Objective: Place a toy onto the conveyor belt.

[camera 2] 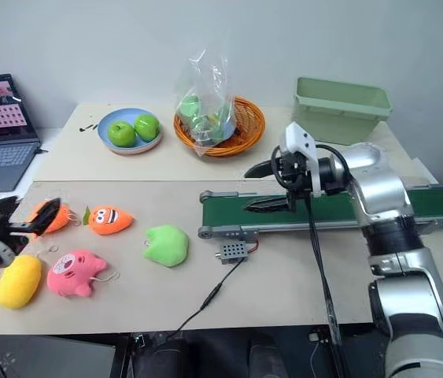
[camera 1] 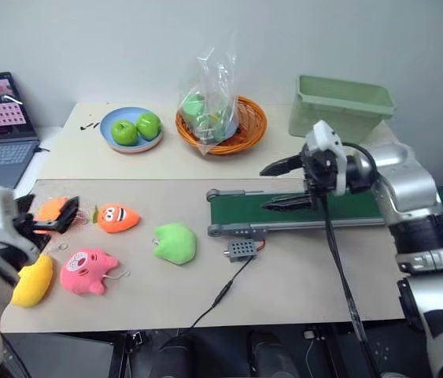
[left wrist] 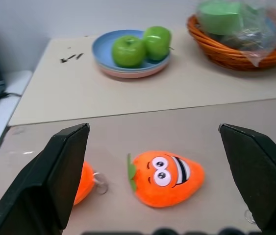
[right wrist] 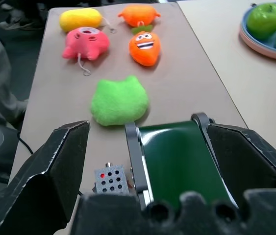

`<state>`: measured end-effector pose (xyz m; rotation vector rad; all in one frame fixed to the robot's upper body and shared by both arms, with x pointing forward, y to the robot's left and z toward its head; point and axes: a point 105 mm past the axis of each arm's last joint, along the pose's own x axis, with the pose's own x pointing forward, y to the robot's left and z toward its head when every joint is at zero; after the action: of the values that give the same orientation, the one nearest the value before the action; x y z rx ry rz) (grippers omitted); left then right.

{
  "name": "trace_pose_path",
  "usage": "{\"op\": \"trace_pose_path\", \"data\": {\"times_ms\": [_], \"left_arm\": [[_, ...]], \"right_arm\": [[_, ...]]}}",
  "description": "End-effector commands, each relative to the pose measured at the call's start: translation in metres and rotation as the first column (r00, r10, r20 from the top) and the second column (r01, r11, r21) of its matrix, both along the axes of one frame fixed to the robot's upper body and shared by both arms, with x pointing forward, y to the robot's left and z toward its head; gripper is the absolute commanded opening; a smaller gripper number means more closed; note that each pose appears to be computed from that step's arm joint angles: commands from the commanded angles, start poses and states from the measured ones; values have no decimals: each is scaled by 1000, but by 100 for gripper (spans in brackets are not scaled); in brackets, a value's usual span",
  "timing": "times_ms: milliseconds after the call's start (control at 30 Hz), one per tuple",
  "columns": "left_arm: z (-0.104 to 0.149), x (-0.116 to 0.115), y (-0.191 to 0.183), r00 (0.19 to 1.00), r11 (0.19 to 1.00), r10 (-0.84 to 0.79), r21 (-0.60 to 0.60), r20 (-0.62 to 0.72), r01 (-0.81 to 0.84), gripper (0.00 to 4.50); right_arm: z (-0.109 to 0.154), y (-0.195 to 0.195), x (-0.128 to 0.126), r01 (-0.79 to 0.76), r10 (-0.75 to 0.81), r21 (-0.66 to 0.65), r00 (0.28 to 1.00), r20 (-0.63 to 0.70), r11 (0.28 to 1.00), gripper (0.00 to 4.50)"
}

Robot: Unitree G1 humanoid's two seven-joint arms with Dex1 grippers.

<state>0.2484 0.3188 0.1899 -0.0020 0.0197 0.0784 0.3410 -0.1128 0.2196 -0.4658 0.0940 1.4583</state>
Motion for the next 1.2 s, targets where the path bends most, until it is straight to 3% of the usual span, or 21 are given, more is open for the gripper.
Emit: {"op": "trace_pose_path", "data": {"times_ms": [33, 200, 367, 567, 700, 800, 900, 1000, 1200], "left_arm": [[5, -37, 51, 958, 950, 277, -169, 71, -262, 450], [-10, -74, 93, 864, 761, 499, -508, 64, -402, 450], [-23, -78, 93, 864, 680, 504, -620, 8, -391, 450], [-63, -84, 84, 883, 543, 464, -763, -77, -352, 450], [-85, -97, 91, 861, 487, 488, -773, -146, -407, 450], [-86, -106, 103, 829, 483, 540, -755, -142, -444, 450], [-91, -105, 103, 837, 497, 525, -742, -155, -450, 450], [-109, -104, 98, 835, 475, 510, -742, -207, -474, 450], [-138, -100, 85, 853, 463, 453, -750, -258, -473, 450]], "right_arm": [[8, 7, 3, -54, 54, -7, 997, 47, 999, 447], [2, 11, 14, -41, 43, -38, 997, 61, 998, 447], [1, 12, 17, -38, 41, -43, 996, 74, 998, 447], [4, 5, 21, 5, -1, -43, 996, 94, 999, 447], [7, -7, 27, 69, -63, -53, 992, 111, 996, 447], [8, -15, 27, 100, -93, -58, 989, 111, 993, 447], [8, -19, 28, 115, -106, -68, 987, 119, 991, 447], [19, -16, 27, 110, -109, -5, 988, 111, 994, 447], [30, -22, 27, 135, -133, -6, 981, 139, 991, 447]]}}
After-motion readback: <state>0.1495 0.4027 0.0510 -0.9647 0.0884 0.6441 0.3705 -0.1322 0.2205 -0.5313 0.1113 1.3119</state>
